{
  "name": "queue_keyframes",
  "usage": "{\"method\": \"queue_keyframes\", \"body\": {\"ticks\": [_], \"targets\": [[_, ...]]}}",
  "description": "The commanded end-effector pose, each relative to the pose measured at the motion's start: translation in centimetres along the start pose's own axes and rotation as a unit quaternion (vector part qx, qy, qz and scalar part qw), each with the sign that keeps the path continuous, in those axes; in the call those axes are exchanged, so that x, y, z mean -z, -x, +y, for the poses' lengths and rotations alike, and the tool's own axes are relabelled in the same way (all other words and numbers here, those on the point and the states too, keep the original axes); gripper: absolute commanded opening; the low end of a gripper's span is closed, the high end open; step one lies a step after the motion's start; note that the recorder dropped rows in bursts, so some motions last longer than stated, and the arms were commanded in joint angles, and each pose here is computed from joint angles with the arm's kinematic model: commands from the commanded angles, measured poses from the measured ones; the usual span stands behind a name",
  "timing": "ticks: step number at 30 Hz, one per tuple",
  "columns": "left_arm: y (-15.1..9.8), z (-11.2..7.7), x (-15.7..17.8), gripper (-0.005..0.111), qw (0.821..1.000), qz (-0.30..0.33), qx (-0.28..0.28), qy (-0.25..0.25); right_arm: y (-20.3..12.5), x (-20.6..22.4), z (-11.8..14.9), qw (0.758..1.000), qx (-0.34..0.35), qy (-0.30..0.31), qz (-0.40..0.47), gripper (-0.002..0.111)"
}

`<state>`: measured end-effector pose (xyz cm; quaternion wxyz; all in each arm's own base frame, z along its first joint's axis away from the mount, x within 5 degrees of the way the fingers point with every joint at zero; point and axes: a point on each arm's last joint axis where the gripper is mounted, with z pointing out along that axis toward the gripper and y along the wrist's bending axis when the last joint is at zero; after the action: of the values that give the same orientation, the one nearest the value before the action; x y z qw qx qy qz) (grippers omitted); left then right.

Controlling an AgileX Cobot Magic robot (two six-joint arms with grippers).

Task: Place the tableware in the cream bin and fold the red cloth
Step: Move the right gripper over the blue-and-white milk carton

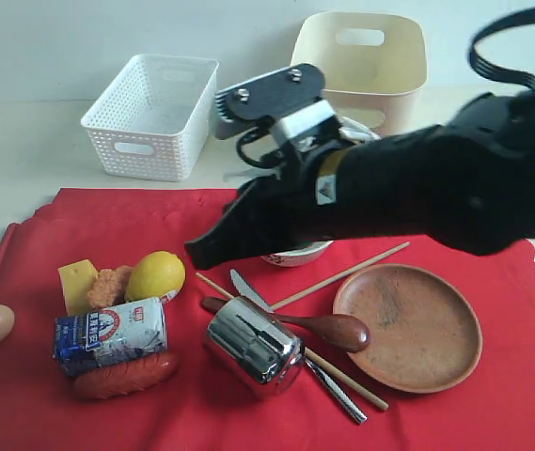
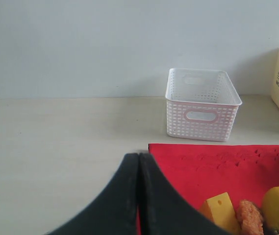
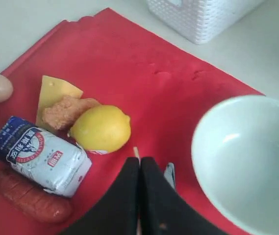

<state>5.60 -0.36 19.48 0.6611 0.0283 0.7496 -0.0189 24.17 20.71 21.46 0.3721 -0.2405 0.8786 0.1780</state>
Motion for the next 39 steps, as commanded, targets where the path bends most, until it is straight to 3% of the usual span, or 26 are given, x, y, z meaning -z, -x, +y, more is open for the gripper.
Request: {"method": "queue_keyframes", "body": {"ticks": [1,6,9,14,28,32,39], "targets": [[-0.1,0.0,0.0,0.0,1.0,-0.003,0.001,0.001,1.9,-3.0,2.0,0.997,0.07,0.014,0.04,0.0],[-0.1,0.0,0.0,0.0,1.0,-0.003,0.001,0.001,2.9,-6.6,5.2,0.985,0.159,0.042,0.062,0.001],[-0.1,0.0,0.0,0.0,1.0,-0.003,0.001,0.001,2.9,-9.1,7.1,0.974,0.206,0.057,0.077,0.016],[-0.1,0.0,0.0,0.0,1.0,-0.003,0.0,0.001,2.6,-10.0,8.1,0.964,0.22,0.063,0.135,0.044],[-0.1,0.0,0.0,0.0,1.0,-0.003,-0.003,0.002,0.2,-10.8,12.0,0.925,0.334,0.105,0.144,0.075],[-0.1,0.0,0.0,0.0,1.0,-0.003,-0.003,0.002,-0.4,-12.2,11.6,0.912,0.374,0.091,0.138,0.077],[-0.1,0.0,0.0,0.0,1.0,-0.003,-0.003,0.002,-0.7,-12.7,11.5,0.912,0.378,0.089,0.134,0.077]]}}
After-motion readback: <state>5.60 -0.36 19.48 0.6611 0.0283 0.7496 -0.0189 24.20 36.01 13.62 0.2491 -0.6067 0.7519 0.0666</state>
